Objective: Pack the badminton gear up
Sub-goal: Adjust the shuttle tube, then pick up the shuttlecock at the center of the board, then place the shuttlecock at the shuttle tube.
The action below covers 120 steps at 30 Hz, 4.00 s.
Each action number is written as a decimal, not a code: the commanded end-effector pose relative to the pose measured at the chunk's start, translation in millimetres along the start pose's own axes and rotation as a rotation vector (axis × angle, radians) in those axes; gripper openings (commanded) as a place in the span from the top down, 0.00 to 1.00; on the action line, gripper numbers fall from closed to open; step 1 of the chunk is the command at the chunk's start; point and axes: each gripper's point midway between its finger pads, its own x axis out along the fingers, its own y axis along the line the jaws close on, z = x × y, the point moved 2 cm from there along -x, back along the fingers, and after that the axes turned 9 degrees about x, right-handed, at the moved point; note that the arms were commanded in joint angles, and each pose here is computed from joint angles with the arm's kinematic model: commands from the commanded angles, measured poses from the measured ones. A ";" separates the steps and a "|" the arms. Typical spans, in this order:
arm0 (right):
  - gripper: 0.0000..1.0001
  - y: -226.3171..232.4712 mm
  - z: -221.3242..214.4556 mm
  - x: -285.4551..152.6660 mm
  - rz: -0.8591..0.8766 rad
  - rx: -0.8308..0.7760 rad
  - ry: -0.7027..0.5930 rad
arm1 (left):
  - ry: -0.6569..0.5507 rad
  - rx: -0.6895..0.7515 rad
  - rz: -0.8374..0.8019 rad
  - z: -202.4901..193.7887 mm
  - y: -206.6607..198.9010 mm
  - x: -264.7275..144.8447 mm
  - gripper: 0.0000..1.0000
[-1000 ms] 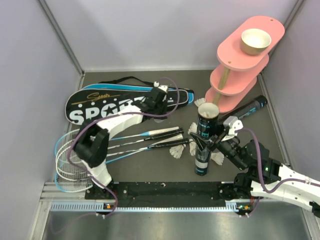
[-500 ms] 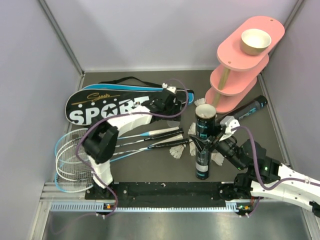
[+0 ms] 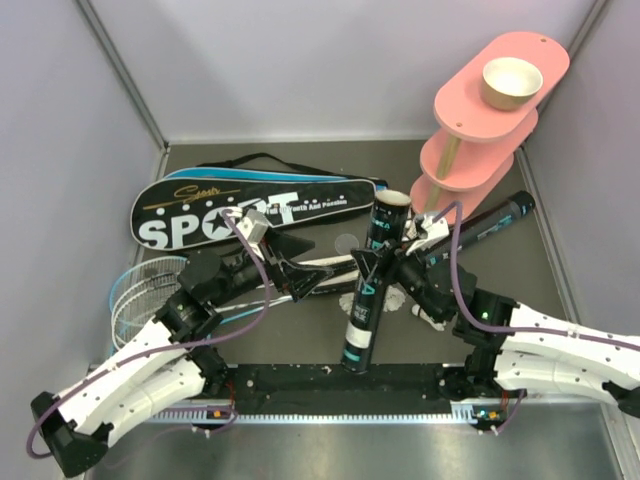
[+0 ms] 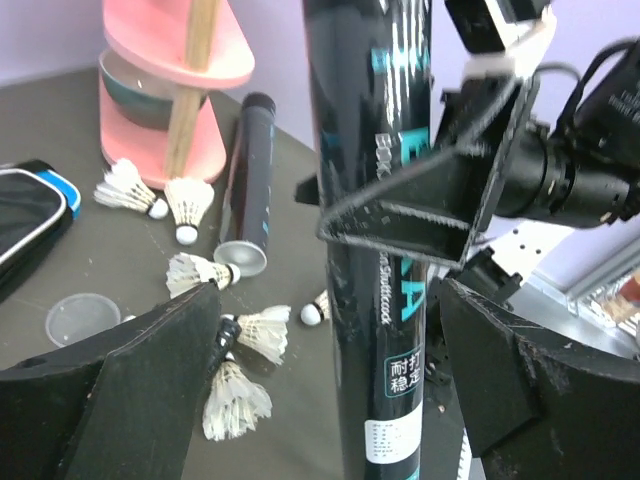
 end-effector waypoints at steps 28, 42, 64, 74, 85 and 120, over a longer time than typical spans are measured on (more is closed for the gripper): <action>0.01 11.2 38.6 5.3 -0.088 -0.017 0.083 | 0.267 0.259 0.267 -43.2 51.4 13.2 0.52; 0.18 -66.7 -102.4 -16.5 -0.178 -0.336 0.481 | 0.134 0.560 0.296 30.4 71.7 -33.3 0.64; 0.62 -74.6 -181.4 22.5 -0.426 -0.634 0.395 | -0.030 0.646 0.429 13.0 84.8 -64.1 0.66; 0.97 -86.7 -169.1 20.7 -0.514 -0.628 0.306 | 0.008 0.664 0.389 2.5 84.6 -59.1 0.67; 1.00 -55.4 -101.1 -32.3 -0.181 -0.275 0.436 | 0.061 0.705 0.277 -16.8 77.9 -50.6 0.70; 1.00 92.0 116.7 -63.8 0.386 0.068 0.614 | 0.093 0.776 -0.234 -61.2 6.7 -37.9 0.83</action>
